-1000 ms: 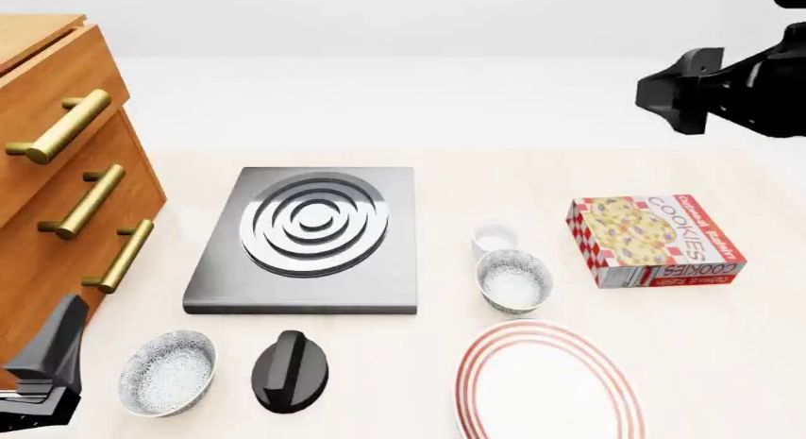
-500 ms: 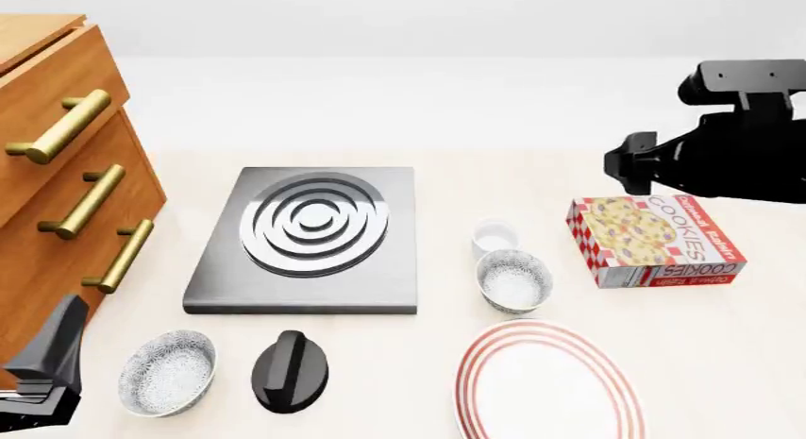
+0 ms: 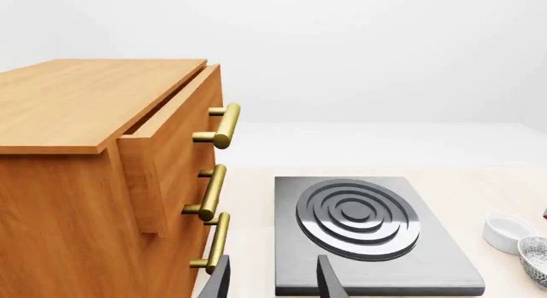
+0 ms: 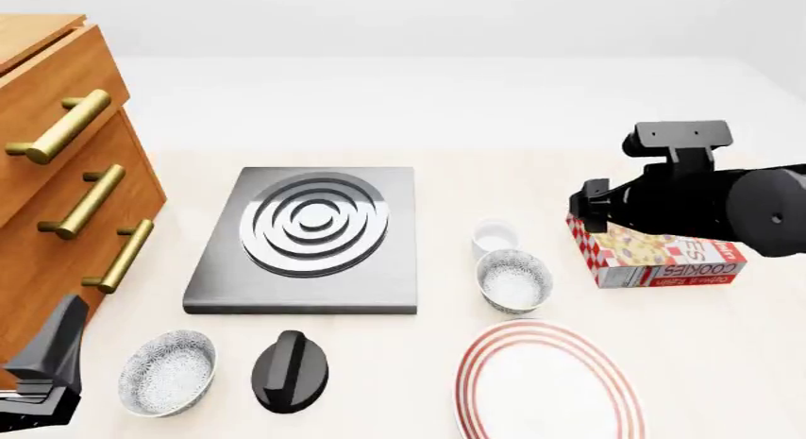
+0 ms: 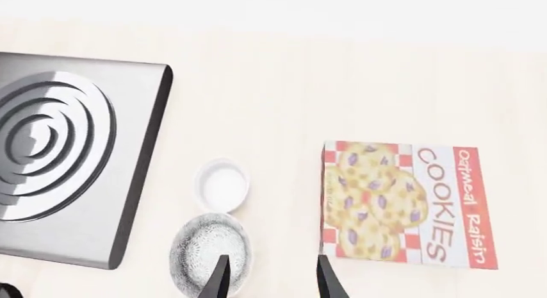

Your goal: Pick the akita bowl between the plate and the ramekin and place it on the plate.

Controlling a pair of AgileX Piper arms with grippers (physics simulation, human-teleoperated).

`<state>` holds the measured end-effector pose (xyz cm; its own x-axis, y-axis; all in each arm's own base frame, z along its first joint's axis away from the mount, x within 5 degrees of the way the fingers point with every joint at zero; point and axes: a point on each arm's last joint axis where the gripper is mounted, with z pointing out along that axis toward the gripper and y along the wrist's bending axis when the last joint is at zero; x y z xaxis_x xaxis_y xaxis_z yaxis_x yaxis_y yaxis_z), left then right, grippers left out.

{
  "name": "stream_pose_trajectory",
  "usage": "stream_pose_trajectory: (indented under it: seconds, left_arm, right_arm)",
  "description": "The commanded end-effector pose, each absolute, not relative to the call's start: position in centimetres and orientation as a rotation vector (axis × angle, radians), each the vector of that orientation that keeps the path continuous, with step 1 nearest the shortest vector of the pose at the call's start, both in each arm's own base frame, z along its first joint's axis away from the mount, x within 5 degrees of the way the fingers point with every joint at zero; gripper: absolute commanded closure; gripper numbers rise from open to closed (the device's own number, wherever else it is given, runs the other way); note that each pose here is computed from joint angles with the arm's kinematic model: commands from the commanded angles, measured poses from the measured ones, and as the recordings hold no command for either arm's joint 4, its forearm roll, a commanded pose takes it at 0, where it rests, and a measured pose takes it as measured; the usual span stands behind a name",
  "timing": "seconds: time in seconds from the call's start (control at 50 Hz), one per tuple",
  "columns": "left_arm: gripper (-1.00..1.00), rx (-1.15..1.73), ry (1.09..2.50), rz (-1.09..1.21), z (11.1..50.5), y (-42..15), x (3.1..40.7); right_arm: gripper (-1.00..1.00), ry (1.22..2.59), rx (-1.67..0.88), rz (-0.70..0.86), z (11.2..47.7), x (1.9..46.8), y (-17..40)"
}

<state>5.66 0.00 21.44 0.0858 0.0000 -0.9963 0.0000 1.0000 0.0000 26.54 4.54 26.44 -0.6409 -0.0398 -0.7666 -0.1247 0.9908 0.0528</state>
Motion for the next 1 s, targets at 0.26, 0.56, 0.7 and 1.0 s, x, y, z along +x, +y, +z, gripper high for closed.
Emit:
stream_pose_trajectory:
  seconds: [0.26,0.56,0.7,1.0]
  left_arm:
    - [-1.0,0.0,1.485,0.0,21.4,0.0,5.7]
    - [-1.0,0.0,1.485,0.0,21.4,0.0,5.7]
    - [-1.0,0.0,1.485,0.0,21.4,0.0,5.7]
    - [-1.0,0.0,1.485,0.0,21.4,0.0,5.7]
  right_arm:
    - [-1.0,2.291,-0.022,0.192,22.7,28.0,5.5]
    - [-1.0,2.289,0.042,0.224,20.9,27.9,5.5]
    - [-1.0,2.277,0.068,0.212,20.8,27.5,4.7]
    - [-1.0,2.327,0.075,0.226,18.5,27.8,5.4]
